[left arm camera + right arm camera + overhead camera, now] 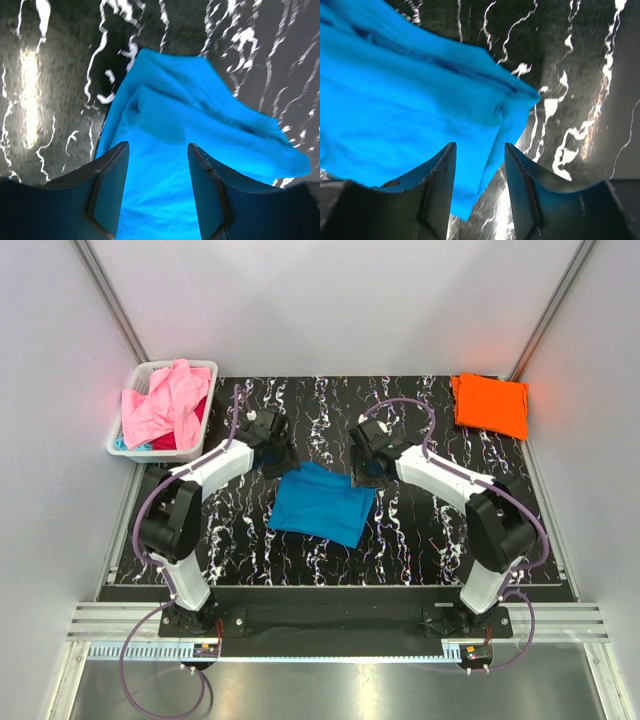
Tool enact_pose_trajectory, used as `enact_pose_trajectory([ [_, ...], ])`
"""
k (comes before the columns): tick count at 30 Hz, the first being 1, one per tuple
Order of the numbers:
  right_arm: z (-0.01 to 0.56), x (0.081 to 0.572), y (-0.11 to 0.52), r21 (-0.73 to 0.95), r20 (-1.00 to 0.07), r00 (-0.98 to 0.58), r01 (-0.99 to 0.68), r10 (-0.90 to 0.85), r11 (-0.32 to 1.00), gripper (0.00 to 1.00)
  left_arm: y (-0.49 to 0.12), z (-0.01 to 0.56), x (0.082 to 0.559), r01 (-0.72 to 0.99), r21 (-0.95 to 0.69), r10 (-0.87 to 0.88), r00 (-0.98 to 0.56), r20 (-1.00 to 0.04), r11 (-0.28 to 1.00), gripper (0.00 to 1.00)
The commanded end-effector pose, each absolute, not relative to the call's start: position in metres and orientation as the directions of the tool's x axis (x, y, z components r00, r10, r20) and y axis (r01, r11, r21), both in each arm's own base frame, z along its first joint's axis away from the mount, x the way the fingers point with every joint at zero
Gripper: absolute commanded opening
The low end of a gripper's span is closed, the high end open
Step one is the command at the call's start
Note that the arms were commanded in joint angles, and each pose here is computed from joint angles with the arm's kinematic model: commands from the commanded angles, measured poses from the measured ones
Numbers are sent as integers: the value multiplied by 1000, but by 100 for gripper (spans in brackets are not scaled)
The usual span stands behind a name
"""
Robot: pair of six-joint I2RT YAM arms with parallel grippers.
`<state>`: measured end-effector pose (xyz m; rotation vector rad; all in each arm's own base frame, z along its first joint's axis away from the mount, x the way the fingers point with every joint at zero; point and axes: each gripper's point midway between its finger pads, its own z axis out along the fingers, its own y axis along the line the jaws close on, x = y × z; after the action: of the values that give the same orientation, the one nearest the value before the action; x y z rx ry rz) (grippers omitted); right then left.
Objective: Fold and stack the t-shirts
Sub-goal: Fold the tshirt
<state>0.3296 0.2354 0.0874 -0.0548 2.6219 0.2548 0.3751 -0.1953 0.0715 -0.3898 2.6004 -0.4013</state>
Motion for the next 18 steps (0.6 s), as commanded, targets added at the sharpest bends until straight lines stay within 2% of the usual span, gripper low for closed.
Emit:
enact_pose_trajectory([
  [1,87,351,234,100,-540,-841,-101,-32,990,51,-200,88,394,-164,-390,-342,-826,-448,906,56],
  [8,66,365,232,180,-546,-837,-75,36,981,47,-193,84,396,-178,-382,-348,-826,-442,907,56],
  [18,43,379,236,218,-549,-834,-79,55,973,29,-198,70,408,-185,-386,-351,-836,-422,904,55],
])
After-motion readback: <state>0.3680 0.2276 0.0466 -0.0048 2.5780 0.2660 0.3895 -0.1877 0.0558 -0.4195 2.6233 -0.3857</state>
